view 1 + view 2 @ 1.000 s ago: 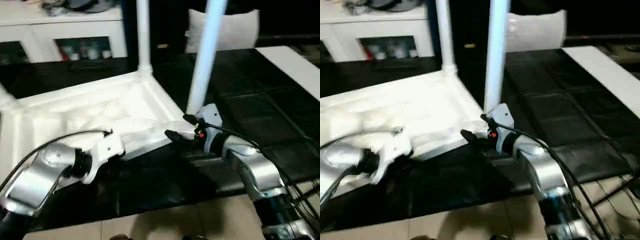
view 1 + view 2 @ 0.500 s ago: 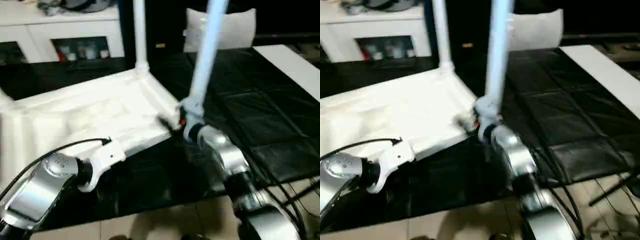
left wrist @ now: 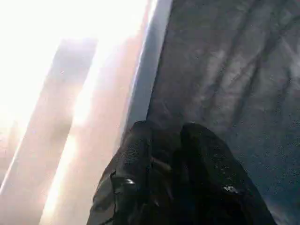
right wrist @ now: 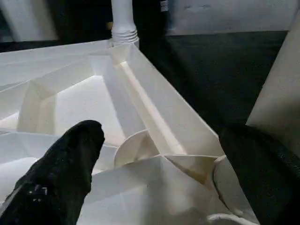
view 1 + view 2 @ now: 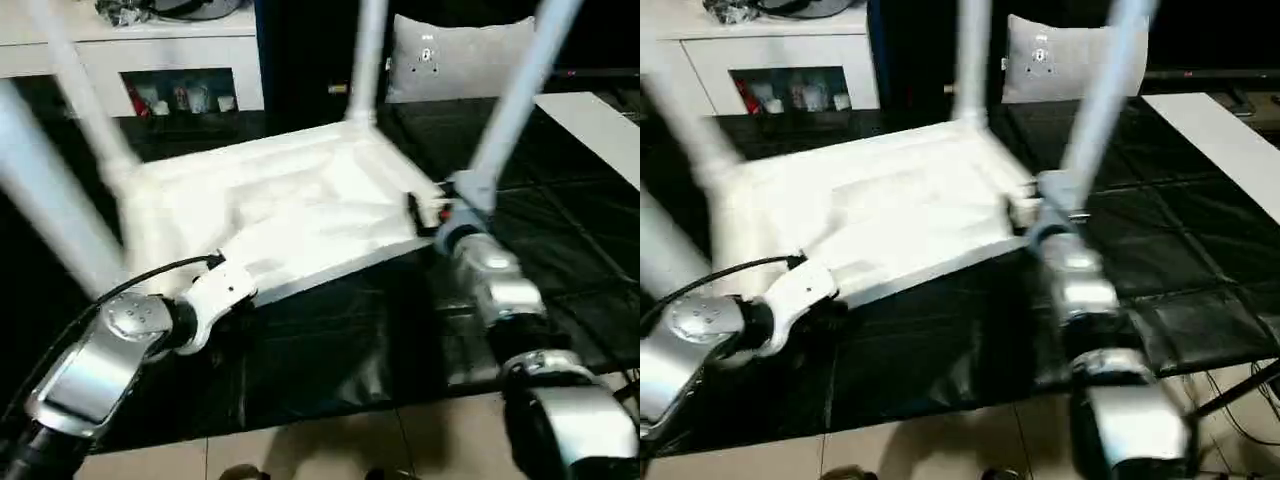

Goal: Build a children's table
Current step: Rotate table base

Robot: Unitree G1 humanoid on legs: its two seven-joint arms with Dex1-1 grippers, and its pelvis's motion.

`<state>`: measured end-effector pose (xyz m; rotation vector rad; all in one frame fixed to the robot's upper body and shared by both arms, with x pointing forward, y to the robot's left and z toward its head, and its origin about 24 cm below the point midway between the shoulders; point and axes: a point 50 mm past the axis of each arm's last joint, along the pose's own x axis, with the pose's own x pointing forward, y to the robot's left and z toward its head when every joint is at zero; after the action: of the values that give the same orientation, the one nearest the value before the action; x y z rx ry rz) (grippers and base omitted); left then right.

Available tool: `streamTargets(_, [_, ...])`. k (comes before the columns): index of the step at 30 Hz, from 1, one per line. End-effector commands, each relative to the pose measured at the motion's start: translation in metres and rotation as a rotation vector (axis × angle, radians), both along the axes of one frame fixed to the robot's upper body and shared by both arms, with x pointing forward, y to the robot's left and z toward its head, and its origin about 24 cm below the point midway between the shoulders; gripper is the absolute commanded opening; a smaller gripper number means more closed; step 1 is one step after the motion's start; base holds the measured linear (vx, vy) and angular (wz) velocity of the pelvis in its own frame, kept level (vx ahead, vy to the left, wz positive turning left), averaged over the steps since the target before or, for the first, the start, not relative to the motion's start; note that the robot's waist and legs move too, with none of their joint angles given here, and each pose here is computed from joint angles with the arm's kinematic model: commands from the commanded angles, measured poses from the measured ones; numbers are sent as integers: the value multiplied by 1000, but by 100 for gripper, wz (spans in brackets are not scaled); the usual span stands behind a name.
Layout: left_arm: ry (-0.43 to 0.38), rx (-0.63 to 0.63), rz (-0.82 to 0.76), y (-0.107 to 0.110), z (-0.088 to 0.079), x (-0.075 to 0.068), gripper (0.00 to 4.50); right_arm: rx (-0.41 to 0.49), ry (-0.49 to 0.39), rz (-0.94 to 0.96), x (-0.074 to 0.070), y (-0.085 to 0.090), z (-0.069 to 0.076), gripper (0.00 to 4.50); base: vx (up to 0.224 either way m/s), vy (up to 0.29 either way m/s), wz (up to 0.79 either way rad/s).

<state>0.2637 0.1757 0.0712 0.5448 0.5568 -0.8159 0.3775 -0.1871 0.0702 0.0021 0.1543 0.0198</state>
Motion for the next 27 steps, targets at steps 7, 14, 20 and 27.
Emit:
streamTargets(7, [-133,-53,203,5,-2,16,125,-105,-99,-151,-3,-58,22,450,0,0,0])
streamTargets(14, [-213,-313,442,-1,-8,5,159,-106,-146,164,-16,-35,21,450,0,0,0])
streamTargets(20, [-296,-311,617,12,-27,-23,198,34,-85,436,-44,-5,11,450,0,0,0])
streamTargets(27, [-440,-324,774,21,-27,-38,242,20,-51,591,-75,18,3,450,0,0,0])
